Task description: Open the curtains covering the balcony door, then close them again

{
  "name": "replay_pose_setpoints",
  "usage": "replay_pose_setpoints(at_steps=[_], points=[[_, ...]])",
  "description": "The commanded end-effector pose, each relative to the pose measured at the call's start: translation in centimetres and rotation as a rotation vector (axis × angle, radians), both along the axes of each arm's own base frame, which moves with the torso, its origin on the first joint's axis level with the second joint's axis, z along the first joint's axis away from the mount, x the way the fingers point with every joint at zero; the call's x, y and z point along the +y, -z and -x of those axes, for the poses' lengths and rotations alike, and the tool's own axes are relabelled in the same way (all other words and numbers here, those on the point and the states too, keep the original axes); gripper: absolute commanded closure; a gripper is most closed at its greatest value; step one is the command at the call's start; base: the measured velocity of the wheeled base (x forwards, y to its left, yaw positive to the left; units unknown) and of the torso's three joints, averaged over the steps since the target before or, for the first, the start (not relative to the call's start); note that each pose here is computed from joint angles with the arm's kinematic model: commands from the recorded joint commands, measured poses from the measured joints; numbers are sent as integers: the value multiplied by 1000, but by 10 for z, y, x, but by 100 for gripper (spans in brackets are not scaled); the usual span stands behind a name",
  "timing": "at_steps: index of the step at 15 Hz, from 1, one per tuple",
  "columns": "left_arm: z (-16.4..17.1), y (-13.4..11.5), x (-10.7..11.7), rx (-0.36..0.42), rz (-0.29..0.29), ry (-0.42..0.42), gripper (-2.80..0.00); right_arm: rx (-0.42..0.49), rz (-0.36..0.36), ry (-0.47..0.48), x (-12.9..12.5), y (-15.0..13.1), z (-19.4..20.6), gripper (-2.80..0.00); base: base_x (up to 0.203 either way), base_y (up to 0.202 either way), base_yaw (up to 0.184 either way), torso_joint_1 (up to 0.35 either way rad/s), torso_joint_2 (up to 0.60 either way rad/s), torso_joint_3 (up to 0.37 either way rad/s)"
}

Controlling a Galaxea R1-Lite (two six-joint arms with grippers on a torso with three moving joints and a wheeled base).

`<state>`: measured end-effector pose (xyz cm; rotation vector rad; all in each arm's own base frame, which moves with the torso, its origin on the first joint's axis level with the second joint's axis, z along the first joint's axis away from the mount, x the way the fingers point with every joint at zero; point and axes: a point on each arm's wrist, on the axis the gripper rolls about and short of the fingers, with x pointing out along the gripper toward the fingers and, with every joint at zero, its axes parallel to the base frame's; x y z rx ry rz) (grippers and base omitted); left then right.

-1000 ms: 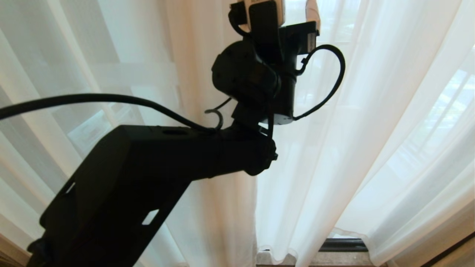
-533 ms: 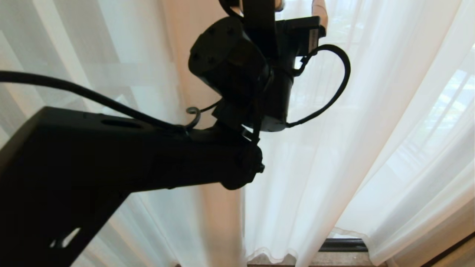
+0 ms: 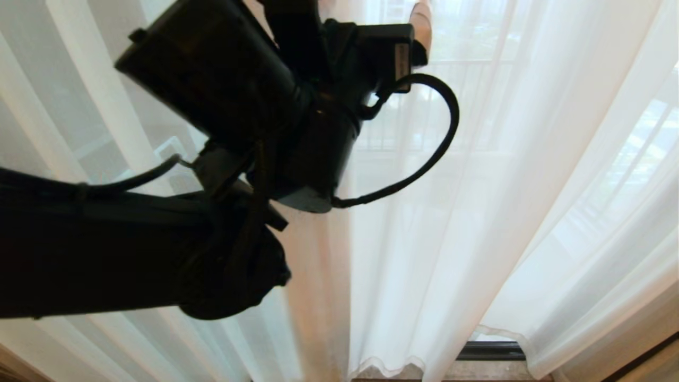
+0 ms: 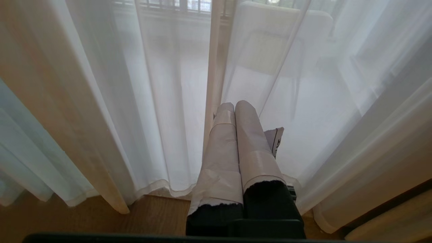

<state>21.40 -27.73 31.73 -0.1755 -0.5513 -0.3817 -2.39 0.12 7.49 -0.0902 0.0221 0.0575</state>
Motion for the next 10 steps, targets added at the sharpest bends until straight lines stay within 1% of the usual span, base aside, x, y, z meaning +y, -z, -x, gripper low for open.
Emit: replay_pose_setpoints(at_steps=[1, 2, 3, 5, 6, 8, 10], points=[[17, -14, 25, -16, 24, -4, -280, 1, 1, 0, 0, 0, 0, 0, 0, 0, 0, 0, 0, 0], [23, -13, 32, -3, 7, -3, -280, 1, 0, -1, 0, 0, 0, 0, 0, 0, 0, 0, 0, 0], [26, -8, 36, 21, -24, -3, -280, 1, 1, -1, 0, 0, 0, 0, 0, 0, 0, 0, 0, 0], [34, 9, 46, 95, -121, -3, -280, 1, 1, -1, 0, 0, 0, 0, 0, 0, 0, 0, 0, 0], [38, 12, 50, 121, -158, -2, -280, 1, 1, -1, 0, 0, 0, 0, 0, 0, 0, 0, 0, 0], [42, 11, 55, 145, -184, -5, -280, 1, 1, -1, 0, 0, 0, 0, 0, 0, 0, 0, 0, 0], [44, 9, 57, 143, -175, -10, -280, 1, 1, -2, 0, 0, 0, 0, 0, 0, 0, 0, 0, 0]])
